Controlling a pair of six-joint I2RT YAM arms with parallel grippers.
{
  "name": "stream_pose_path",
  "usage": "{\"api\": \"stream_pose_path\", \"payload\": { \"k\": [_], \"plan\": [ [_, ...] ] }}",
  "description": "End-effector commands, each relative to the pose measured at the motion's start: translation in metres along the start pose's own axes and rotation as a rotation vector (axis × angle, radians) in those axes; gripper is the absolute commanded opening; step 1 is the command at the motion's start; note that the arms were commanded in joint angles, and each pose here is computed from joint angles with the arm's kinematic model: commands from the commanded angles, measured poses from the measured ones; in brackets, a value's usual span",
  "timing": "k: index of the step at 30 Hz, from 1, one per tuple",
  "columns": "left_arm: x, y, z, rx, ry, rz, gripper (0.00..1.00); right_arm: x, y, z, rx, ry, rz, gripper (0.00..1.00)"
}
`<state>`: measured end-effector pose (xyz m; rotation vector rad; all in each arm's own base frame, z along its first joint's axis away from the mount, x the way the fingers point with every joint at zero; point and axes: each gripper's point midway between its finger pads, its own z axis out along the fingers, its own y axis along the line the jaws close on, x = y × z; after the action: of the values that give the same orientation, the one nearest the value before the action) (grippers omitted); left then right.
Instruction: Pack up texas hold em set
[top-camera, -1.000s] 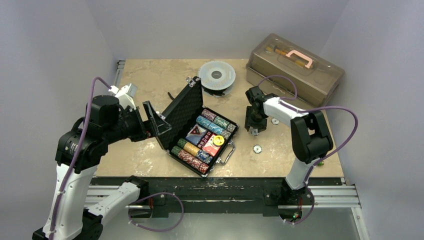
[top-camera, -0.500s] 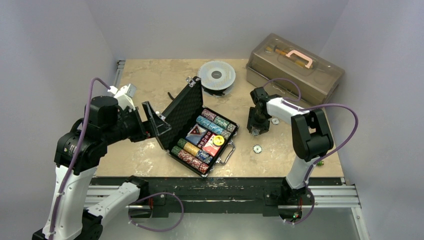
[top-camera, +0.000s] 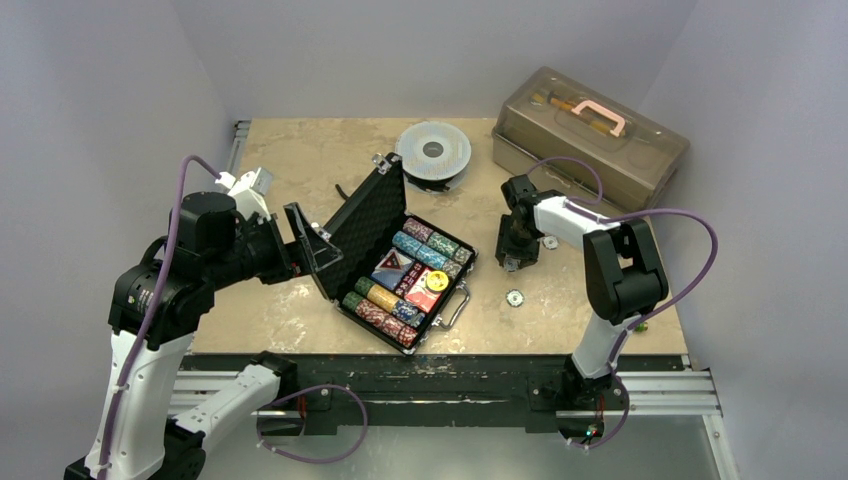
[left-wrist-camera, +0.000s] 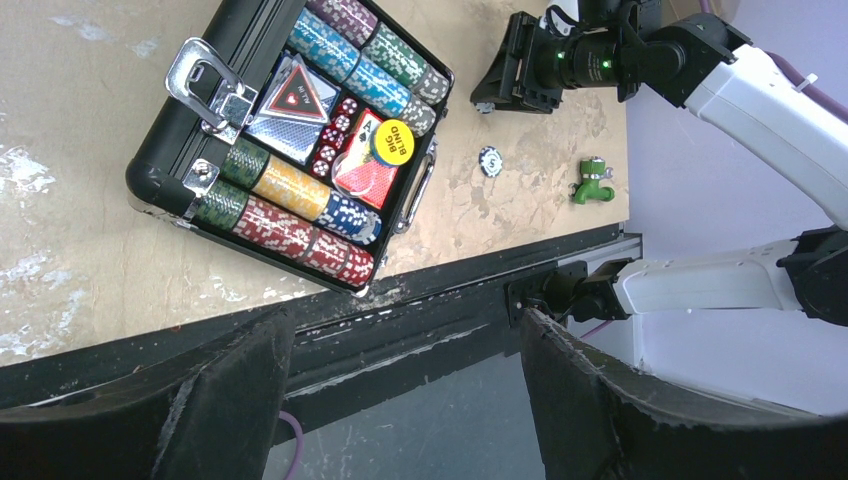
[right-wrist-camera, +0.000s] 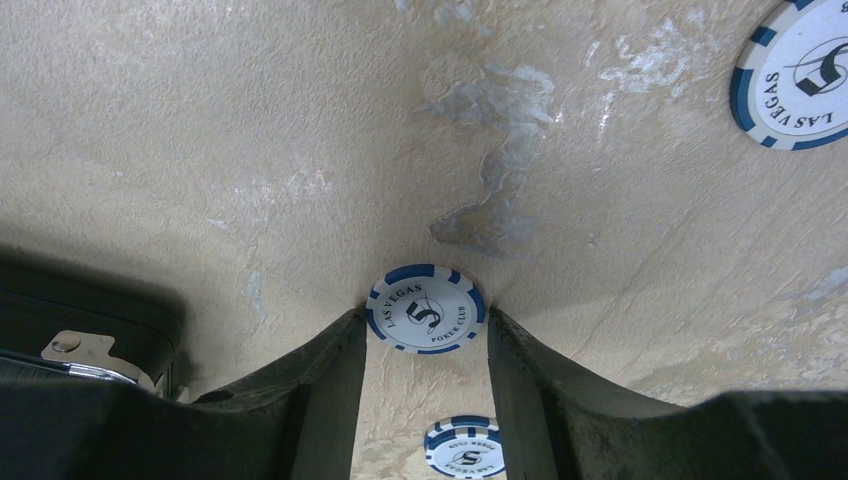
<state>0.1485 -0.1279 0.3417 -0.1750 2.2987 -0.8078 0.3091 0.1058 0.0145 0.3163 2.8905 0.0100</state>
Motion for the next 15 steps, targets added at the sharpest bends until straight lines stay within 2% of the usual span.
{"api": "stream_pose_path", "payload": {
  "k": [1,9,15],
  "plan": [
    [-0.004,-0.005,-0.004,0.024,-0.029,0.03,0.8,-0.003,0.002,0.009,0.007,-0.008,-0.011,0.42],
    [-0.005,-0.005,-0.004,0.023,-0.027,0.031,0.8,-0.007,0.0,0.003,0.01,-0.021,-0.027,0.33],
    [-0.005,-0.006,-0.003,0.027,-0.022,0.032,0.8,-0.012,0.0,-0.014,-0.002,-0.059,-0.031,0.32]
  ]
}}
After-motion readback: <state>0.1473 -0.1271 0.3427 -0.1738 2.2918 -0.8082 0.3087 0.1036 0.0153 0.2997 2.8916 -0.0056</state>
